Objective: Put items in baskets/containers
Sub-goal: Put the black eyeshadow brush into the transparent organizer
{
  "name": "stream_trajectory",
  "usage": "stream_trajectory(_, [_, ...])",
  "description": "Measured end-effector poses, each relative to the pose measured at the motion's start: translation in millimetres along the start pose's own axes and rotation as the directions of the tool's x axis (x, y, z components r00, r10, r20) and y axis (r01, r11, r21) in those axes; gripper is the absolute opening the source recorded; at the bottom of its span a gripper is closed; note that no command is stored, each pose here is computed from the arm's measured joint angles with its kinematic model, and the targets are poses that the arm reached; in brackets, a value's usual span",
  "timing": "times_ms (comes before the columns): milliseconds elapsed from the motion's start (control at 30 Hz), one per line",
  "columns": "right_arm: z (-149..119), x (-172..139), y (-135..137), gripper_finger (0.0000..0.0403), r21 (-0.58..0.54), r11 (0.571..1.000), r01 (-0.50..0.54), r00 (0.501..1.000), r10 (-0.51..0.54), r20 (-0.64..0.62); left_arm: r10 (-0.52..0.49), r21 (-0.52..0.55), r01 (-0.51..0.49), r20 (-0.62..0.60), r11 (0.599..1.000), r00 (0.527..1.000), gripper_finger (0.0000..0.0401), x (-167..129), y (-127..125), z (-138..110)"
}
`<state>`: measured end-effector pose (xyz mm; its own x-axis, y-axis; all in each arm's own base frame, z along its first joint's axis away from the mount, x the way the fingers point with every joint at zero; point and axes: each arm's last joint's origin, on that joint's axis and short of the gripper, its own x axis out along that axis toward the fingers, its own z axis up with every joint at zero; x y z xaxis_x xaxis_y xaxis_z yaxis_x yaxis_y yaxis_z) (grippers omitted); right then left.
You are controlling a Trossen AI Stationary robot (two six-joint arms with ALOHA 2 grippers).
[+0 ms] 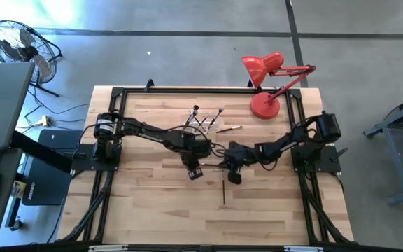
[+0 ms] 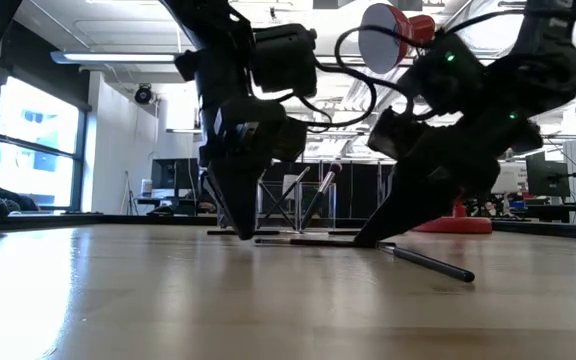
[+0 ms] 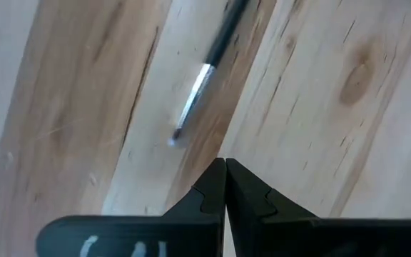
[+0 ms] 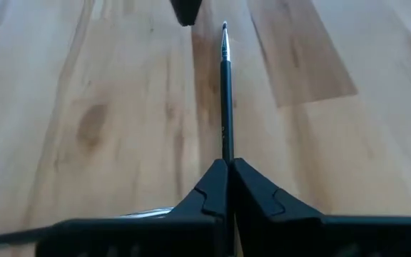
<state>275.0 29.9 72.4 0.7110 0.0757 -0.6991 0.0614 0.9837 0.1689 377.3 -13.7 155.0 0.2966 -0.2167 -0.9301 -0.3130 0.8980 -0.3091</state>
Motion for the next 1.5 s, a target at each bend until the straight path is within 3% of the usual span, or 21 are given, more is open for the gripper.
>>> stream_trajectory(233, [-4,0,17,0.0006,0.065,0.997,0.039,0.999,-0.040,0.015,0.120,0.093,-0.125,0.061,0.988,0.991,0.0001,-18,-13,-7])
stream_trajectory(500, [-6,-1,27,0.0004,0.131,0.991,0.040,0.998,-0.046,0.043,0.217,0.294,-0.240,0.107,0.925,0.970,0.0001,-21,-38,-24])
stream_trajectory(833, [2,2,34,0.0004,0.123,0.991,0.045,0.998,-0.049,0.031,0.203,0.401,-0.262,0.184,0.878,0.962,0.0001,-21,-41,-18])
stream_trajectory(1133, [0,2,33,0.0003,0.158,0.985,0.063,0.997,-0.068,0.022,0.193,0.392,-0.253,0.185,0.884,0.963,0.0002,-22,-37,-15])
stream_trajectory(1500, [0,2,33,0.0005,0.158,0.985,0.073,0.997,-0.078,0.024,0.172,0.425,-0.245,0.203,0.871,0.964,0.0104,-22,-39,-13])
